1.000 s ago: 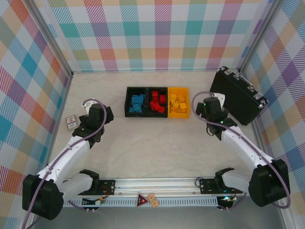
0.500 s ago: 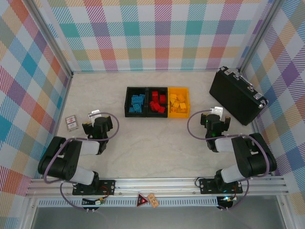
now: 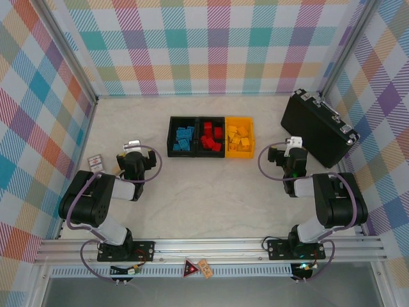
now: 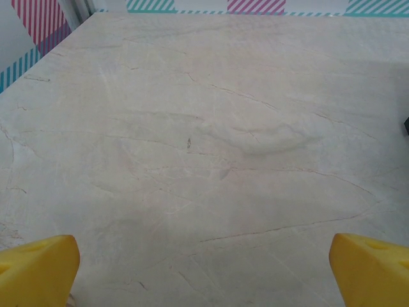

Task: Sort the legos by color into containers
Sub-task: Reset both arms

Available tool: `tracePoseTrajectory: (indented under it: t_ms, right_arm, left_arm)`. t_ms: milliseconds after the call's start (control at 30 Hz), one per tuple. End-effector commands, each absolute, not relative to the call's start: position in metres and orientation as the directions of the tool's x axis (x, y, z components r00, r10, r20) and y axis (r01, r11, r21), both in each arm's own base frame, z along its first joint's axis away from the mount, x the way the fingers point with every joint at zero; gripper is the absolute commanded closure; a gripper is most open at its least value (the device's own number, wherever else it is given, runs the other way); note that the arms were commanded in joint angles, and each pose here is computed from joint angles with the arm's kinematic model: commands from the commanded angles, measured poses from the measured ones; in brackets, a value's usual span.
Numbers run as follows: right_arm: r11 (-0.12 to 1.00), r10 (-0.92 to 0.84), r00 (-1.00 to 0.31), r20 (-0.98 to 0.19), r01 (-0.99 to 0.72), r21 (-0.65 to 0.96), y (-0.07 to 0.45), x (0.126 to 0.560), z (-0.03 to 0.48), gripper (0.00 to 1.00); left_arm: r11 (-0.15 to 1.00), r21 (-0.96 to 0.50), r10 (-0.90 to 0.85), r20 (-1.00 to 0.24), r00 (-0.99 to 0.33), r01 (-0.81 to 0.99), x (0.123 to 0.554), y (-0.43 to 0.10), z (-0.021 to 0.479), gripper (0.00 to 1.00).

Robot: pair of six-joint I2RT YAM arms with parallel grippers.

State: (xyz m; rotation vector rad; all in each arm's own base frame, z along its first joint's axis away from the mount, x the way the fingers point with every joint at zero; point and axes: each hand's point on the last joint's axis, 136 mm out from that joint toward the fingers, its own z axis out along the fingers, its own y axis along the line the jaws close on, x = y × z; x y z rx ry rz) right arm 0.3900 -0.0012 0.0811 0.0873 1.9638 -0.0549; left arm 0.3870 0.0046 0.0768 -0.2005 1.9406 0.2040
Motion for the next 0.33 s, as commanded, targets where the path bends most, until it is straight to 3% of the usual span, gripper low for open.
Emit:
tracePoseTrajectory:
  t_ms: [0,300]
  right_arm:
    - [0.999,0.039,-0.338,-0.940,0.049,0.024,0.0074,0.3955,0.0940,0.01]
    - [0.998,0.061,-0.357,-0.932,0.022,0.057,0.0068,0.3976,0.0920,0.01]
  left_arm:
    - [0.972,0.026,-0.054,-0.941,-0.333,-0.232,0.3933,0.0058,0.0870,0.00]
    - [0.972,0.024,-0.055,-0.943,-0.328,-0.232,0.3926,0.0059,0.0878,0.00]
